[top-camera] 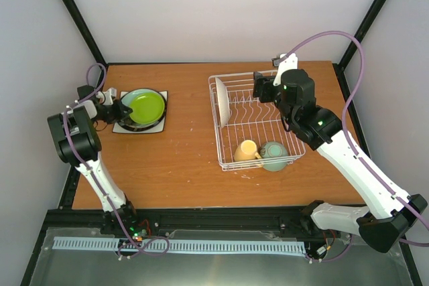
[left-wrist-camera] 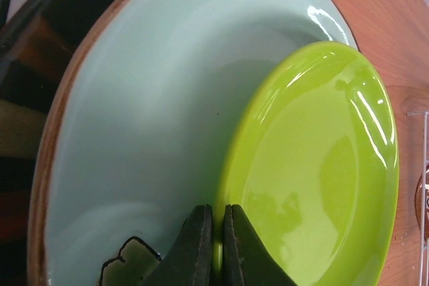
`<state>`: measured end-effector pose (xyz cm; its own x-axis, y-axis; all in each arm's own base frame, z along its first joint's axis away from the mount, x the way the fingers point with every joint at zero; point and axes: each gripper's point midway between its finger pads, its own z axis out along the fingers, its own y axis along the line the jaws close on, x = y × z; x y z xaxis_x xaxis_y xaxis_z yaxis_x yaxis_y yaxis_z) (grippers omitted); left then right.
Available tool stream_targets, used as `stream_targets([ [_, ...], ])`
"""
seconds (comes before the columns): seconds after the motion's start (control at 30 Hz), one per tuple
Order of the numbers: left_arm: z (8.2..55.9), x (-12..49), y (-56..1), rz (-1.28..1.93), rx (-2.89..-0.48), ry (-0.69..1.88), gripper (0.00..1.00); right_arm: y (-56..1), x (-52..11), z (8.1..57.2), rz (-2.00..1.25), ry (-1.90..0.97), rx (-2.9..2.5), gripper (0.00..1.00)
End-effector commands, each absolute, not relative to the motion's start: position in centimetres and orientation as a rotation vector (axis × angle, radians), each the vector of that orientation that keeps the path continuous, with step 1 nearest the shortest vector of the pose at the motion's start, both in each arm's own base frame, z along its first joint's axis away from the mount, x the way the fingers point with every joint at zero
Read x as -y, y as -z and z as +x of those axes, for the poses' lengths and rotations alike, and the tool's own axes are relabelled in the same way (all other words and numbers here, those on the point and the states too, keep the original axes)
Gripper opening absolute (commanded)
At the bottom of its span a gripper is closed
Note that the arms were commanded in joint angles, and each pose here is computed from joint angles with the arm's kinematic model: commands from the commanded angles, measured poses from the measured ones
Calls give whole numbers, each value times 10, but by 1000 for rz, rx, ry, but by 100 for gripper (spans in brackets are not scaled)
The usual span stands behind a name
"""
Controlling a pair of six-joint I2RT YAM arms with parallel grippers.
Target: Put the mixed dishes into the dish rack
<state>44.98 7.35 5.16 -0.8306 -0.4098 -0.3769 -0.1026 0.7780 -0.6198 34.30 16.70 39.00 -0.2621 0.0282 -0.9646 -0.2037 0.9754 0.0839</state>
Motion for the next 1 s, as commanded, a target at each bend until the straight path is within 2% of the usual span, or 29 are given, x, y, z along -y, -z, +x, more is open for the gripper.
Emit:
stream_targets([
  [0.0, 443, -67, -48, -350, -2489, 819, 1, -399, -165, 345, -119, -228, -1803, 84],
  [0.23, 447, -57, -132, -249, -2315, 831, 1, -399, -170, 344, -129, -266, -1798, 82],
  [0.4, 434, -36, -215, -125, -2152, 850, 1, -401, -193, 337, -231, -382, -1782, 79],
  [0.53, 410, -4, -276, -1, -2033, 866, 1, -401, -237, 319, -459, -598, -1770, 72],
  [0.67, 378, 35, -316, 99, -1949, 867, 1, -397, -280, 290, -704, -859, -1756, 57],
  [0.7, 371, 43, -323, 117, -1933, 868, 1, -395, -287, 286, -738, -910, -1764, 56],
  [0.77, 360, 51, -331, 130, -1921, 863, 1, -389, -296, 282, -769, -968, -1791, 69],
  [0.83, 351, 54, -338, 134, -1912, 855, 1, -383, -301, 280, -784, -1001, -1808, 75],
  [0.97, 337, 59, -348, 140, -1887, 860, 1, -376, -310, 278, -808, -1074, -1830, 77],
])
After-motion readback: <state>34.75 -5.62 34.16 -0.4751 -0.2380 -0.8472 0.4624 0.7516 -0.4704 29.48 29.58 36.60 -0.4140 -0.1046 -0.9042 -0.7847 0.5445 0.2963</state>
